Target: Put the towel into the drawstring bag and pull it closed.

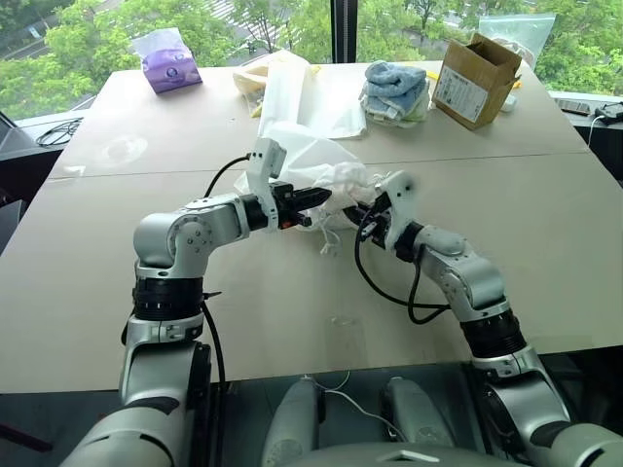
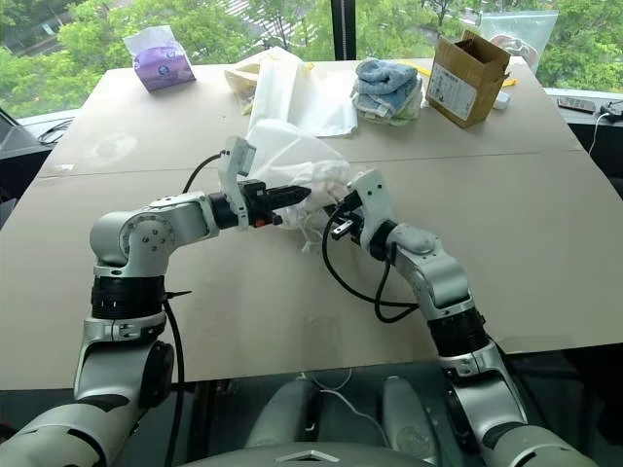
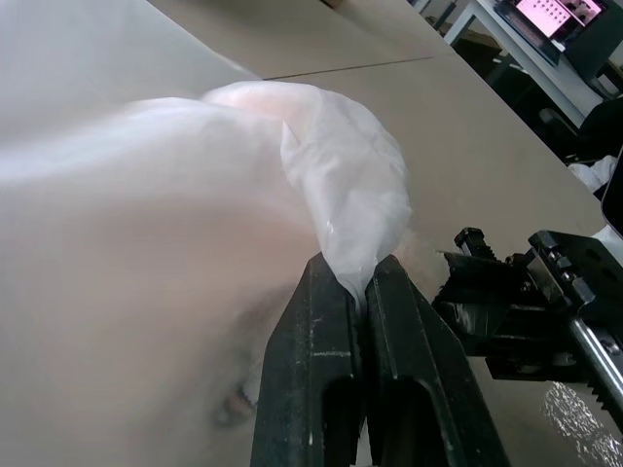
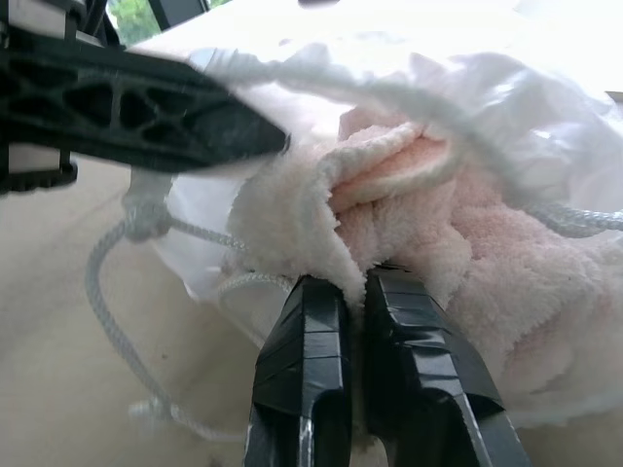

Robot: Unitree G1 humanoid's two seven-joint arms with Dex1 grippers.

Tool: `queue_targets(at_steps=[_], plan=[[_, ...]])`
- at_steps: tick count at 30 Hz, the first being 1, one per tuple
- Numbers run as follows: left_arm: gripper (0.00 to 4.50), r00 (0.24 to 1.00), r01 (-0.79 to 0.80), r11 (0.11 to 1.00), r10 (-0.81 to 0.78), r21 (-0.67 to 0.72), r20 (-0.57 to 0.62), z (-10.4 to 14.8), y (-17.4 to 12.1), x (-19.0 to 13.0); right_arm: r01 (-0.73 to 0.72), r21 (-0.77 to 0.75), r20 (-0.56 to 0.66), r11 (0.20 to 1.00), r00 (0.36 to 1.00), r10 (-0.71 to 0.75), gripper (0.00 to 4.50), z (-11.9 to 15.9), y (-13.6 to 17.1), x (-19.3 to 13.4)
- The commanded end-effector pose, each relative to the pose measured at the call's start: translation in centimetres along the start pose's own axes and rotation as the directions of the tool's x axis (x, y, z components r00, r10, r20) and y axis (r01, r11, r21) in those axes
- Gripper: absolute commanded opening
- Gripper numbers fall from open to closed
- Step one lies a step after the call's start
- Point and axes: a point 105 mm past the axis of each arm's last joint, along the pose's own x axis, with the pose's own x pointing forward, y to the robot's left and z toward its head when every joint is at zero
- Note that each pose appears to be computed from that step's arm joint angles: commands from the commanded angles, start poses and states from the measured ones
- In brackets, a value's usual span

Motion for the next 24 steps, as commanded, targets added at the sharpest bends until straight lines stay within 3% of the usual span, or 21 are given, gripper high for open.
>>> queue_targets(at_steps=[1,4,6,13,14,16,18,22,24], plan=[[0.0,1.0,0.02,0.999,-0.02,0.047,0.004,0.5,-0.4,-0.3,-0.082,0.175,0.15,0.981,0.987,0.056,0.13,3.4,0.5,-0.6],[0.0,1.0,0.025,0.998,-0.026,0.053,0.006,0.7,-0.4,-0.3,-0.099,0.294,0.171,0.951,0.984,0.05,0.13,3.2,0.0,-0.8],[0.0,0.999,0.034,0.998,-0.034,0.058,0.006,0.8,-0.5,-0.3,-0.066,0.276,0.142,0.959,0.989,0.027,0.13,2.6,-0.4,-0.2],[0.0,0.999,0.029,0.997,-0.03,0.07,0.011,1.1,-0.4,-0.2,-0.093,-0.106,0.062,0.99,0.993,0.1,0.13,2.4,1.0,0.5],[0.0,1.0,0.023,0.997,-0.024,0.072,0.015,1.2,-0.3,-0.2,-0.125,-0.155,0.036,0.98,0.991,0.132,0.81,2.0,1.4,0.1],[0.0,1.0,0.009,0.997,-0.011,0.074,0.024,1.4,0.0,-0.2,-0.192,-0.222,-0.039,0.956,0.981,0.188,1.35,1.0,1.8,-0.8],[0.0,1.0,0.003,0.997,-0.005,0.074,0.029,1.6,0.2,-0.1,-0.242,-0.23,-0.085,0.943,0.97,0.228,2.41,0.3,1.9,-1.5],[0.0,1.0,0.007,0.997,-0.009,0.076,0.029,1.7,0.2,0.1,-0.187,-0.269,-0.089,0.945,0.982,0.169,4.39,0.3,0.4,-1.8],[0.0,1.0,0.01,0.997,-0.013,0.077,0.028,1.7,0.1,0.2,-0.192,-0.268,-0.105,0.944,0.98,0.17,4.46,0.0,0.2,-1.9]])
